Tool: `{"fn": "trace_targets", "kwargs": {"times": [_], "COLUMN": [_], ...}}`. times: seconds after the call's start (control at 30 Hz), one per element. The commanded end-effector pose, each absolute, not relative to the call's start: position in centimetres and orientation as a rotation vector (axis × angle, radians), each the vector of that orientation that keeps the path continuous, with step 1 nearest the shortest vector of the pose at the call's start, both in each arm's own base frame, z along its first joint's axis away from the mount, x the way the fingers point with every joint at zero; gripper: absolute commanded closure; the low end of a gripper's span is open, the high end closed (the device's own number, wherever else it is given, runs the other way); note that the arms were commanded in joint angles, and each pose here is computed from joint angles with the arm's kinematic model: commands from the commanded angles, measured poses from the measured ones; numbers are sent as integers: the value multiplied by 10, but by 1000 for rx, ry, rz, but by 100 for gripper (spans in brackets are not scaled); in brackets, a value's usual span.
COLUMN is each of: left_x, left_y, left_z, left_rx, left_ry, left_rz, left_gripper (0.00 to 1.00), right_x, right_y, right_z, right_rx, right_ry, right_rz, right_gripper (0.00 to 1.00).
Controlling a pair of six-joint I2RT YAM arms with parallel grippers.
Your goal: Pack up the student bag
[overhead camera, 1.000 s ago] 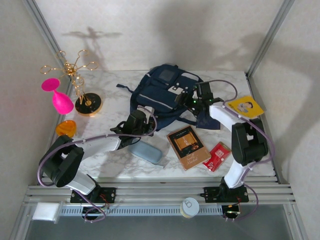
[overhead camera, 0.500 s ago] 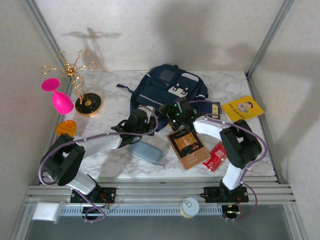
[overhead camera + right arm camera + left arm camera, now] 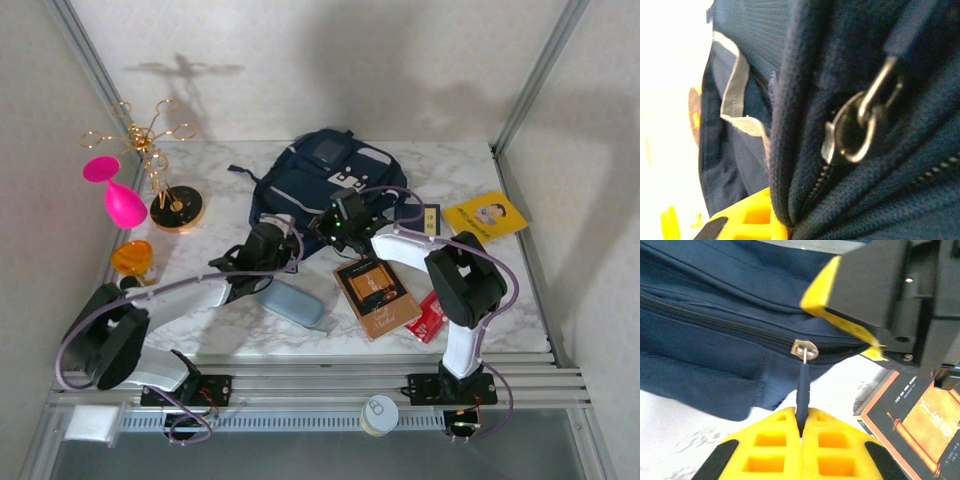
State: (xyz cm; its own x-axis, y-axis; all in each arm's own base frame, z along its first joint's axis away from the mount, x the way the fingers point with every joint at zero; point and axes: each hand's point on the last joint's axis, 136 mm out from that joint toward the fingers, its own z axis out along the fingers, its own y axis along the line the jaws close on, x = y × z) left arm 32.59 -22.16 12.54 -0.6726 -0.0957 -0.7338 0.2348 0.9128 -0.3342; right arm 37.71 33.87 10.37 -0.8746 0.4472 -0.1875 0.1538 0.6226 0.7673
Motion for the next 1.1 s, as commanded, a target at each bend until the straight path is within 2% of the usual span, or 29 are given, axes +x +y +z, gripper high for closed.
{"fn": "trace_targets", "kwargs": {"times": [0.0, 0.17, 0.3, 0.33, 0.37, 0.43, 0.5, 0.63, 0.7, 0.77, 0.87, 0.97, 1.07], "left_x": [319, 313, 320, 322, 323, 326, 330, 328, 327, 328, 327, 327, 330], "left_y": [-176, -161, -163, -168, -178, -191, -198, -205, -205, -205, -206, -207, -209], "left_z": [115, 93, 88, 88, 91, 96, 99, 101, 103, 104, 101, 100, 104], "left_rx": [-87, -108, -109, -93, -63, -38, -22, 13, 10, 8, 16, 32, 49], "left_ry": [2278, 2354, 2366, 2365, 2357, 2339, 2335, 2338, 2325, 2312, 2319, 2326, 2313], "left_rz": [-417, -419, -422, -453, -511, -592, -615, -652, -665, -673, -677, -668, -668], "left_gripper": [100, 100, 100, 100, 100, 100, 100, 100, 100, 100, 100, 100, 100], "right_x": [371, 381, 417, 420, 424, 424, 422, 402, 380, 363, 342, 322, 324], "right_y": [333, 300, 250, 247, 249, 258, 258, 231, 230, 233, 246, 283, 313], "right_z": [153, 155, 149, 150, 151, 148, 141, 126, 128, 129, 127, 132, 134], "right_rx": [94, -141, 24, 50, 59, 70, 93, 274, 360, 456, 615, 698, 810], "right_ry": [2375, 2452, 2452, 2443, 2434, 2449, 2487, 2597, 2582, 2560, 2543, 2526, 2484], "right_rz": [1274, 1211, 995, 1001, 1021, 1067, 1046, 899, 971, 1068, 1208, 1269, 1367], "right_gripper": [100, 100, 99, 94, 82, 70, 45, 25, 16, 2, 1, 1, 1]}}
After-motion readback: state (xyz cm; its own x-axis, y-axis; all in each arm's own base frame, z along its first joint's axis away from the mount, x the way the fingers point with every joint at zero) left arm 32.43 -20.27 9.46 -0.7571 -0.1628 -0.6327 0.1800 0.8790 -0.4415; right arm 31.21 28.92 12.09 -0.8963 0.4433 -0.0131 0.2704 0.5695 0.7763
